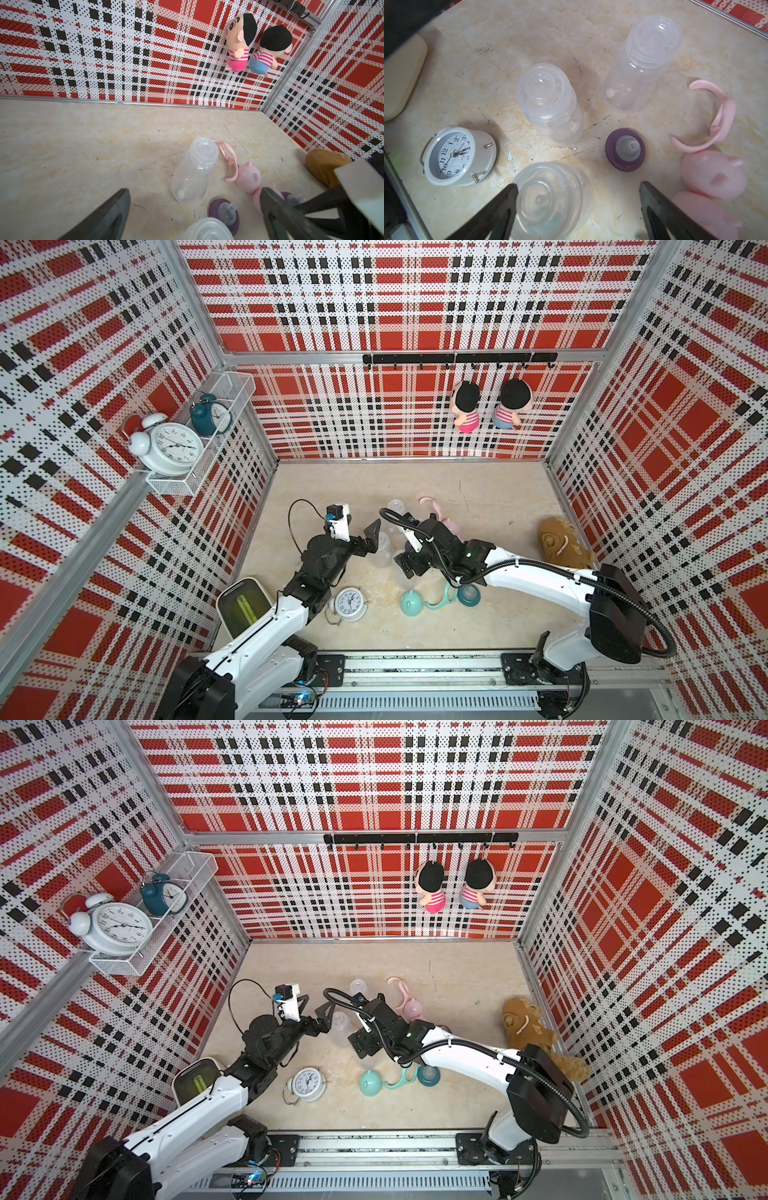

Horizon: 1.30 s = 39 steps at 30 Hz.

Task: Assemble the baby bottles
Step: Pick up the baby bottle from the center of the board.

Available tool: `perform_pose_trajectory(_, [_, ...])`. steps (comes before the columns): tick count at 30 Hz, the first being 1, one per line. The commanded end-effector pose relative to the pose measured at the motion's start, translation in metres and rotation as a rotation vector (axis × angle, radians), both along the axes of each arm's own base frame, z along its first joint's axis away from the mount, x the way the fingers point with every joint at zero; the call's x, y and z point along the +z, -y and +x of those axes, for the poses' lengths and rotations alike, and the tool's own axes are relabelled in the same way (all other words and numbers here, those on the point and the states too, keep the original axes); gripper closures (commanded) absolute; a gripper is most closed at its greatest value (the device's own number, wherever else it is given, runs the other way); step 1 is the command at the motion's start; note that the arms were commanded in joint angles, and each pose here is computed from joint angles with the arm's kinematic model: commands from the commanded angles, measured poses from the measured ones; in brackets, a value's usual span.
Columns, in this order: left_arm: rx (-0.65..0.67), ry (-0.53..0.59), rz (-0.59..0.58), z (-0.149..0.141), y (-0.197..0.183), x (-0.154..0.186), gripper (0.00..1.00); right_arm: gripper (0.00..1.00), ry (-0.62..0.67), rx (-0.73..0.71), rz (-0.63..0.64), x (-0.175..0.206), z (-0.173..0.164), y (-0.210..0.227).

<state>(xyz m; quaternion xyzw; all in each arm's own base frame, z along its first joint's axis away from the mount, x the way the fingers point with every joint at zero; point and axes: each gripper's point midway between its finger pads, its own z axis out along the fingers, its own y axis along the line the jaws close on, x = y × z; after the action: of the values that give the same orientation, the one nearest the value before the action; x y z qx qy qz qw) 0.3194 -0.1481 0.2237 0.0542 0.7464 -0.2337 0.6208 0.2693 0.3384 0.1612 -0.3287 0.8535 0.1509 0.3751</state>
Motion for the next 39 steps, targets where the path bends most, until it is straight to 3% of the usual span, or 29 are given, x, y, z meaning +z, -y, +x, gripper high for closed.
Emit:
perform_pose_trajectory(1, [-0.017,0.006,-0.004,-0.002,0.003,0.003,0.01,0.07,-0.014,-0.006,-0.115,-0.019,-0.006,0.023])
perform_pose_trajectory(26, [-0.04,-0.011,0.0,0.003,0.01,0.001,0.01,0.02,0.013,0.076,0.009,0.029,-0.019,0.016])
perform_pose_trajectory(39, [-0.068,0.017,-0.025,-0.003,0.015,0.014,0.02,0.06,-0.039,0.083,0.013,-0.004,-0.023,0.005])
